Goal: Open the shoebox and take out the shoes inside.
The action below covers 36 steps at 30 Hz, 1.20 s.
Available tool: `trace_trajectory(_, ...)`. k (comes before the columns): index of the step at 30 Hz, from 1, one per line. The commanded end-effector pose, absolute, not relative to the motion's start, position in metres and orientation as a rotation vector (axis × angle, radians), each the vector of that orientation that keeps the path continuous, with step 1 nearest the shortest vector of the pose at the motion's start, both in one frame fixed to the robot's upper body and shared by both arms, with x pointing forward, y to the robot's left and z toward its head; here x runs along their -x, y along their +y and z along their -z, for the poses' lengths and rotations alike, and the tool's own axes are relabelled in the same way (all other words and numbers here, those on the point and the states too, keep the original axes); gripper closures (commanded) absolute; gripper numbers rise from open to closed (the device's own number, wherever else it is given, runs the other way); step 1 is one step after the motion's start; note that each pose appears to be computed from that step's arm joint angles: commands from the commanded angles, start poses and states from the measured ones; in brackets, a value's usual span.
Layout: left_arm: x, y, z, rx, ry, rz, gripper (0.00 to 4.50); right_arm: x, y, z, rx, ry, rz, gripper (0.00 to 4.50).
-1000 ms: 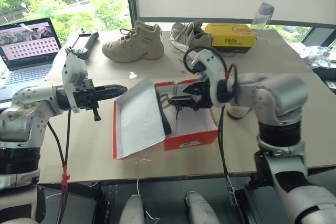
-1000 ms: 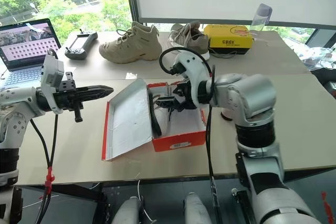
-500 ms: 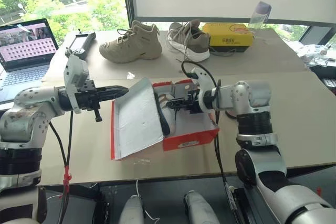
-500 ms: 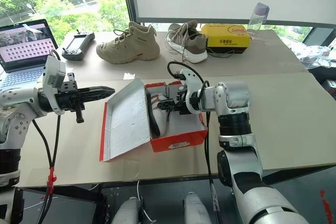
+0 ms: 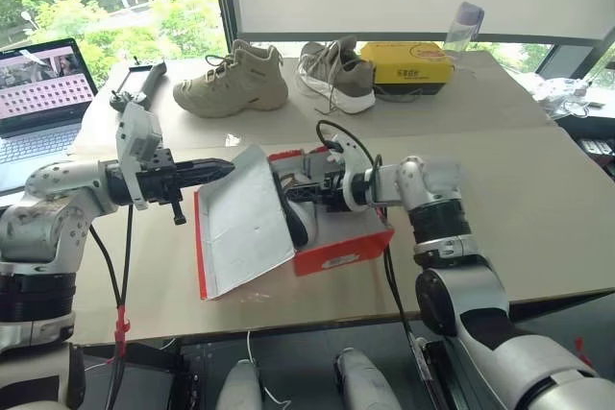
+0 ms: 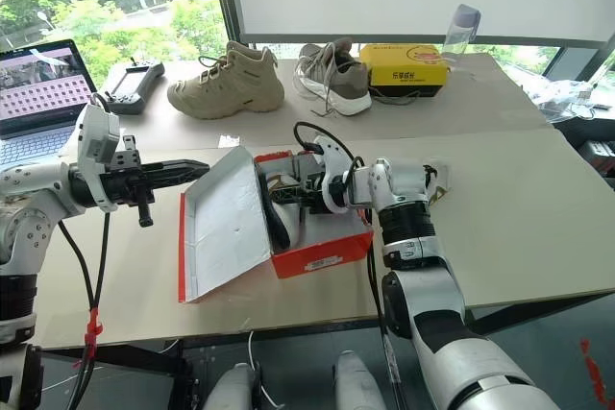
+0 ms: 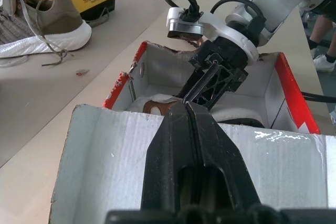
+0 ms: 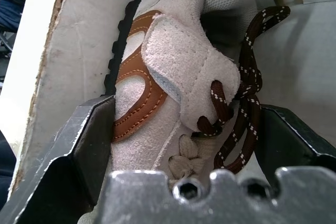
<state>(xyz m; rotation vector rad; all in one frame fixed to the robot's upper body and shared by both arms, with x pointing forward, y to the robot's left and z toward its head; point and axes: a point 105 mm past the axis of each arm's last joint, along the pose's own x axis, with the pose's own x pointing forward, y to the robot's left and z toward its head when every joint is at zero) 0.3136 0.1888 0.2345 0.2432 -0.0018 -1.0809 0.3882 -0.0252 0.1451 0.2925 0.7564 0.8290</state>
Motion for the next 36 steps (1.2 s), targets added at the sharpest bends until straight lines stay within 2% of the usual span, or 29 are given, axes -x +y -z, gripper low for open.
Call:
trace_trajectory(1,-0.309,0.188,-0.246,-0.285,-0.039,1.077,4.5,-0.391,-0.033,-0.129,-0.243,0.798,-0.769,1.49)
trace_trajectory(5,-0.31,0.189,-0.246,-0.286,-0.039,1.074,4.5,-0.39,-0.031,-0.132,-0.243,0.794,-0.788,2.84)
trace_trajectory(9,-0.31,0.189,-0.245,-0.288,-0.038,1.074,4.5,-0.386,-0.027,-0.137,-0.232,0.781,-0.829,3.98)
trace_trajectory(19,-0.31,0.189,-0.247,-0.295,-0.039,1.073,4.5,-0.38,-0.034,-0.187,-0.3,0.684,-0.889,3.98)
trace_trajectory(23,-0.31,0.189,-0.247,-0.295,-0.038,1.072,4.5,-0.365,-0.039,-0.212,-0.329,0.637,-0.949,3.98)
trace_trajectory(32,-0.309,0.188,-0.247,-0.296,-0.038,1.075,4.5,-0.354,-0.047,-0.225,-0.361,0.593,-0.961,3.98)
trace_trajectory(36,-0.31,0.188,-0.247,-0.296,-0.038,1.077,4.5,-0.357,-0.076,-0.272,-0.385,0.414,-0.926,3.98)
